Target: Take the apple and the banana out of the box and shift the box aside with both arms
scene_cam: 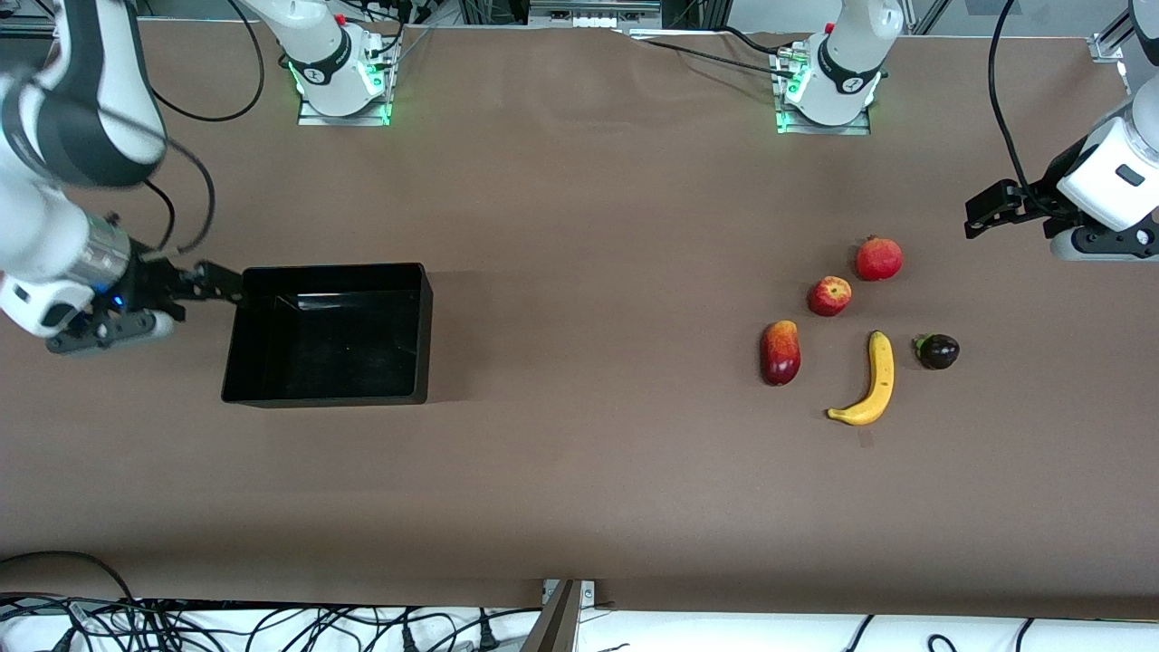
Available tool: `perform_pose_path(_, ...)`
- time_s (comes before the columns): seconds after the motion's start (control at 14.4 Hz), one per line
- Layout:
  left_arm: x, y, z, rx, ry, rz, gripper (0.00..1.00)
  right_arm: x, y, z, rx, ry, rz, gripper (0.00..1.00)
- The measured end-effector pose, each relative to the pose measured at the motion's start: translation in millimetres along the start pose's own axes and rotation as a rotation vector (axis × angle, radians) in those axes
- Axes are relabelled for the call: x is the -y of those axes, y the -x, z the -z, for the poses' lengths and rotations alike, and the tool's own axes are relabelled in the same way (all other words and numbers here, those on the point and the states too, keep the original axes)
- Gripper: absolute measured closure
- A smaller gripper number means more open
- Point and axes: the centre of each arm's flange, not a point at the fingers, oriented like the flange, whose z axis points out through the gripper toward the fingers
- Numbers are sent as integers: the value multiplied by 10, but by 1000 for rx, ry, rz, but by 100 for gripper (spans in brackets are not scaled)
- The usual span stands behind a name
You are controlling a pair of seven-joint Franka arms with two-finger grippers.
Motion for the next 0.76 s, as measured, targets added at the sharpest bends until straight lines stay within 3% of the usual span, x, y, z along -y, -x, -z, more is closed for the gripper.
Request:
perform_pose_path(0.28,7,7,-6,6,0,1,0,145,84,471,14,47,40,0)
perform_pose_path(0.56,10,7,-6,7,0,2,0,324,149,462,92,39,24,0)
perform_pose_path(0.76,10,7,-6,7,0,2,0,346,138,554,80,41,16,0)
